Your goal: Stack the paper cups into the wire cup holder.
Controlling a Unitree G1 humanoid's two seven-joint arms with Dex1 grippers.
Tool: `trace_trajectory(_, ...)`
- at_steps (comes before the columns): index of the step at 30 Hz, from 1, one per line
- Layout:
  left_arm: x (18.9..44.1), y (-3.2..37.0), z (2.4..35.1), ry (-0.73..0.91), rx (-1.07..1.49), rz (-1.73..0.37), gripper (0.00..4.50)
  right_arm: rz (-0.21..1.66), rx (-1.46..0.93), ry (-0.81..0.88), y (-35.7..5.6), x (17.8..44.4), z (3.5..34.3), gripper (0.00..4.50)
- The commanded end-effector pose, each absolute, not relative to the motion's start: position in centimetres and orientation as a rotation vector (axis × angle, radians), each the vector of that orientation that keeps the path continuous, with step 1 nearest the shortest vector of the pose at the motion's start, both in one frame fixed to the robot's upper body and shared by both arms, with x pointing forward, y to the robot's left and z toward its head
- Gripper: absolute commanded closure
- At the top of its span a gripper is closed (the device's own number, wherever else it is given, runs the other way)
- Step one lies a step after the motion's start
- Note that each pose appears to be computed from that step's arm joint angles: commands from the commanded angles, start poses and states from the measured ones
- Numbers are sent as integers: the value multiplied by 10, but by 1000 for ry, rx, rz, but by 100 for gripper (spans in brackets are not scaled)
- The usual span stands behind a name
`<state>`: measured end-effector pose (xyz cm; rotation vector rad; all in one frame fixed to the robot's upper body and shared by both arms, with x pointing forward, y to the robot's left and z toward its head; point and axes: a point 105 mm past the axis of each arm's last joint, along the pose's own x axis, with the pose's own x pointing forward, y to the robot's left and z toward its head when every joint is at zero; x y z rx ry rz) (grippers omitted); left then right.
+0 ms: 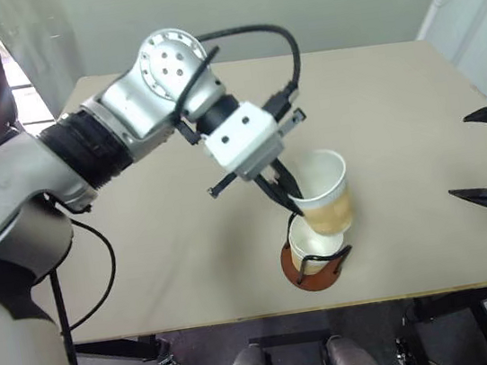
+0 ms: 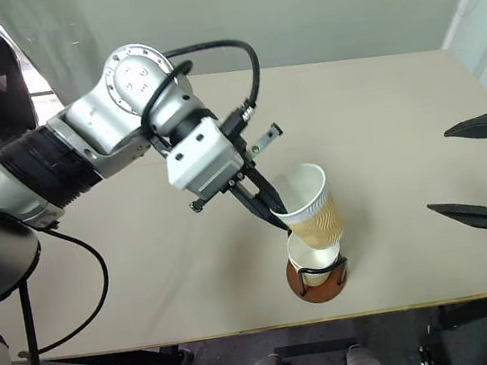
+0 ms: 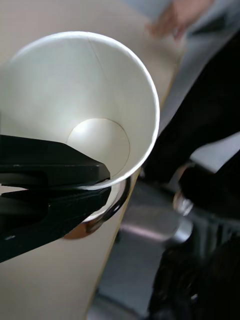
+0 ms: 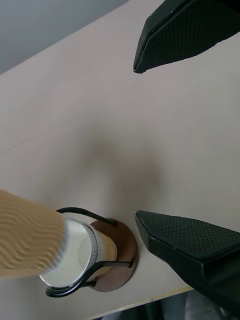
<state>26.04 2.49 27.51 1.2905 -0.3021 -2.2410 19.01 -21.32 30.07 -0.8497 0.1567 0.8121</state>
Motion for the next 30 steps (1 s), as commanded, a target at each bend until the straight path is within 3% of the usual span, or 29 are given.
trace_trajectory(1, 255, 26, 280, -326, 1379, -2275, 445, 766, -864, 122, -214, 184, 308, 0)
trace_trajectory(25, 269, 23, 257, -273, 1481, -2289, 445, 773, -844, 110, -207, 182, 306, 0)
trace_trajectory(28, 269, 21, 257, -276, 1484, -2290, 386, 836, -815, 60, -197, 175, 310, 0)
trace_trajectory(30, 269, 20, 257, -273, 1485, -2290, 321, 874, -794, 26, -191, 170, 313, 0)
